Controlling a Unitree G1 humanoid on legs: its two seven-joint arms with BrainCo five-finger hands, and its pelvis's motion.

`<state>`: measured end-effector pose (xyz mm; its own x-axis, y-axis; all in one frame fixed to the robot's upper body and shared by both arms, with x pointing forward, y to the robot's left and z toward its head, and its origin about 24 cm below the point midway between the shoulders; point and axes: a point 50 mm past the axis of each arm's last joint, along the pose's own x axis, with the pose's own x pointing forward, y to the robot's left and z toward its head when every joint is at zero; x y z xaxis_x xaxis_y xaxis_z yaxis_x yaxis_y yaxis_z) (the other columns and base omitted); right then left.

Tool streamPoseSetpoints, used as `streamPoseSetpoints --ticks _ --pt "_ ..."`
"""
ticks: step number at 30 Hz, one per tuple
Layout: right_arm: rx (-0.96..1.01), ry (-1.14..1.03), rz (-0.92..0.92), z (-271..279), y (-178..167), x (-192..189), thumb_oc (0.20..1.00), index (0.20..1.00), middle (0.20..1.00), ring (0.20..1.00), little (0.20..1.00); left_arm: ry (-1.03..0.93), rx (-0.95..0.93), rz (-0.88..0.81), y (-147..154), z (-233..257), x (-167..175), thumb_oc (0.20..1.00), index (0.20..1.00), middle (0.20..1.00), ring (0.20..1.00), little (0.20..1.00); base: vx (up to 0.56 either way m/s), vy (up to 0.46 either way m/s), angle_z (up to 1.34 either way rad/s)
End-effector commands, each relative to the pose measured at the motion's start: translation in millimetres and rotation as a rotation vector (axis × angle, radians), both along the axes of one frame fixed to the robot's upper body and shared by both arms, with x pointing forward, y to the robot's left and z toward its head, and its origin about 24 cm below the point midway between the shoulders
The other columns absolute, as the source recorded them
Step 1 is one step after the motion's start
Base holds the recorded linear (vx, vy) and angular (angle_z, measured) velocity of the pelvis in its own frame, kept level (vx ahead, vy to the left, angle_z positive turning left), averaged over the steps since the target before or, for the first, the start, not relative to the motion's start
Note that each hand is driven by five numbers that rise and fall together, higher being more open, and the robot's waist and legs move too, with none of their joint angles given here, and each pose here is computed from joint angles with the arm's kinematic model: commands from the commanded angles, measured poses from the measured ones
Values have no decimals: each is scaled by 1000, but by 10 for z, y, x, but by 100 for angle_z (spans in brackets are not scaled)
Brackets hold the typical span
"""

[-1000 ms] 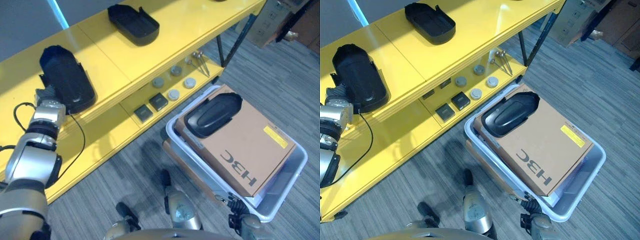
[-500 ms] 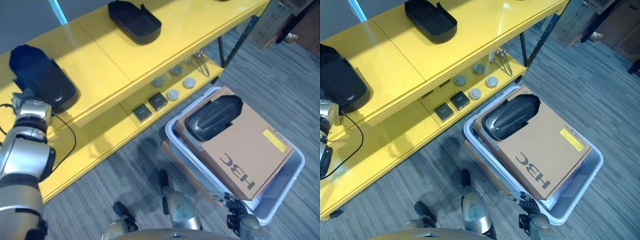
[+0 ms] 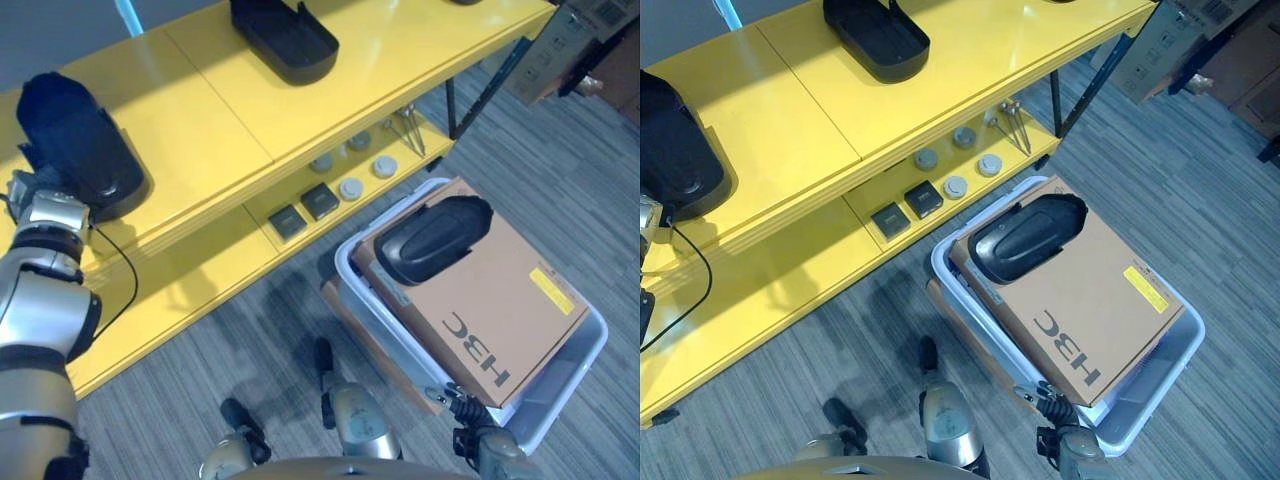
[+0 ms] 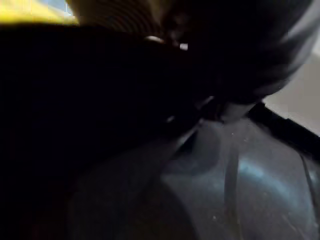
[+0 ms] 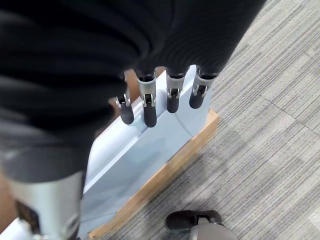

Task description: Move parts from the plastic box to the shelf.

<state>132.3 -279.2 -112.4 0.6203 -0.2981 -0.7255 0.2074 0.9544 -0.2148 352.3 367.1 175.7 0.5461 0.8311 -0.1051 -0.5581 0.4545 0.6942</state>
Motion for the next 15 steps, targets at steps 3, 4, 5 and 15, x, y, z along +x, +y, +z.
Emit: streamPoseSetpoints --ticks 3,4,5,15 --pt "-39 28 30 -2 -106 -145 1000 1000 1000 1000 1000 -90 143 77 221 409 -107 1000 1000 1000 1000 1000 37 4 -2" --pt "-40 28 31 -3 -108 -147 1000 1000 1000 1000 1000 -94 143 88 226 413 -113 1000 1000 1000 1000 1000 36 3 -2" --pt "-43 31 33 -6 -106 -158 1000 1000 1000 1000 1000 -98 145 116 235 410 -130 1000 1000 1000 1000 1000 34 6 -1" --pt "-110 96 80 -48 -75 -376 1000 1000 1000 1000 1000 -477 313 -40 134 925 -117 1000 1000 1000 1000 1000 62 21 4"
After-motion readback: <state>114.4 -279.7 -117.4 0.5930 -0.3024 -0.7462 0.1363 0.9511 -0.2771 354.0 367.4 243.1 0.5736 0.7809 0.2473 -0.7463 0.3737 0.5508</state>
